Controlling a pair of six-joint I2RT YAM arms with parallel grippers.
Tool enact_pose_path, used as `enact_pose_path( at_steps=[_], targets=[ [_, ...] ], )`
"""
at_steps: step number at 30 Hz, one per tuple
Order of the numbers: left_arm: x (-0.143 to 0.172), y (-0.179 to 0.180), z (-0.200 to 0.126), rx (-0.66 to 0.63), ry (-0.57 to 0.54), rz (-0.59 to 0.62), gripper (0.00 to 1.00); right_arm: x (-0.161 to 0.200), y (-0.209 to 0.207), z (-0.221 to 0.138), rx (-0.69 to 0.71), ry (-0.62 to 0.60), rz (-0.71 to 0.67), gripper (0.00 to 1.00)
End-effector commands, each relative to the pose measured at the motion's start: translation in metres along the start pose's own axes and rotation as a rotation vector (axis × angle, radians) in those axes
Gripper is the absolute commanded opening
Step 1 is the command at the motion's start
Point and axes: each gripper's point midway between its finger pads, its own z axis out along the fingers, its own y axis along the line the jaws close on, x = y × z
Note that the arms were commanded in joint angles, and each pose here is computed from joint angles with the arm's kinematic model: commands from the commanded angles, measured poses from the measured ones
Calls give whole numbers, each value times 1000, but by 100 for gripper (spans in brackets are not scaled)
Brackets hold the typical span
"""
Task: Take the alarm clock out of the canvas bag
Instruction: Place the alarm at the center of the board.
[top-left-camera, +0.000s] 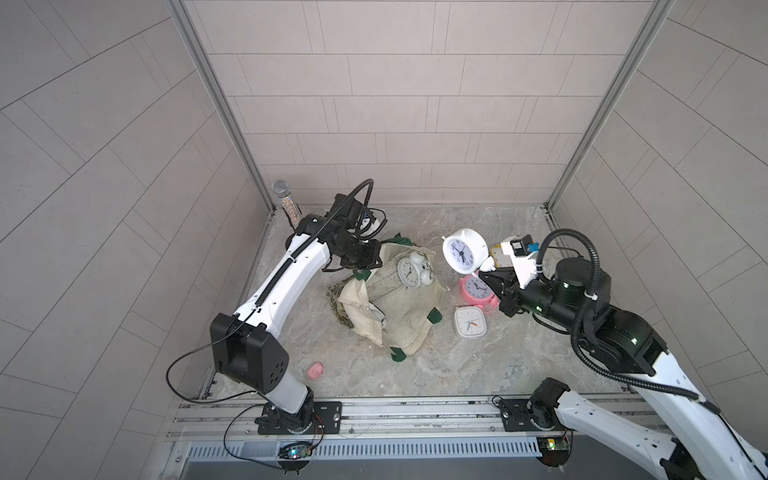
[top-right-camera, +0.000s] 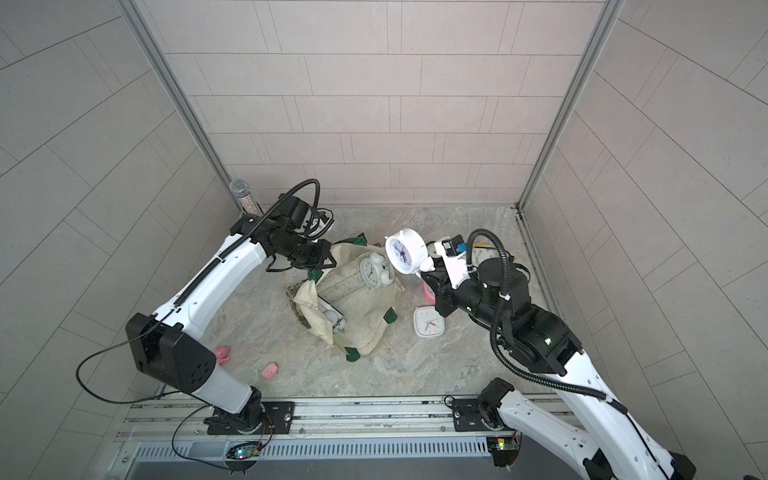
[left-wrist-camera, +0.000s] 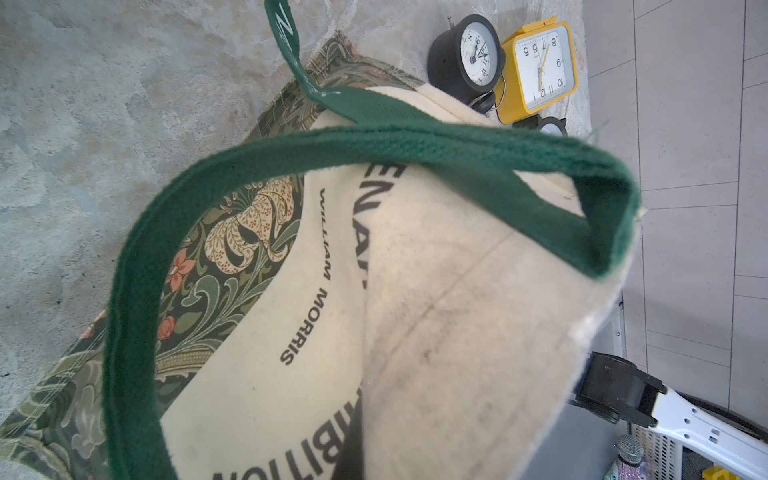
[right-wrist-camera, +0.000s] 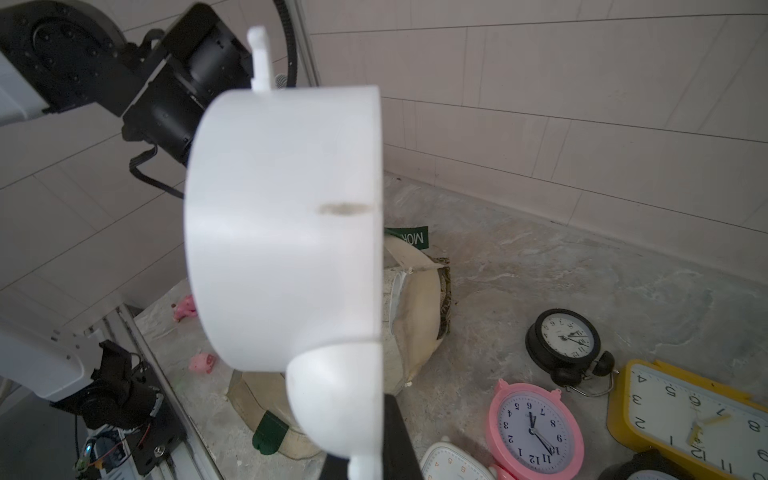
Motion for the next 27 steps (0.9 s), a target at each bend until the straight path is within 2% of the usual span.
enact_pose_path(
  at_steps=[1,5,10,17,23,27],
  targets=[
    [1,-2,-5,-5,-7,14,0,-3,-17,-12,60,-61,108,0],
    [1,-2,-3,-6,-3,13,0,15,-39,-23,142,-53,169,0],
    [2,-1,-2,-5,3,15,0,50,-61,-26,229,13,275,0],
    [3,-1,0,-2,7,14,0,112,-80,-13,278,83,575,0],
    [3,-2,-1,2,6,14,0,145,-93,-12,316,85,798,0],
    [3,-2,-1,3,5,14,0,161,-94,-6,288,96,985,0]
  ],
)
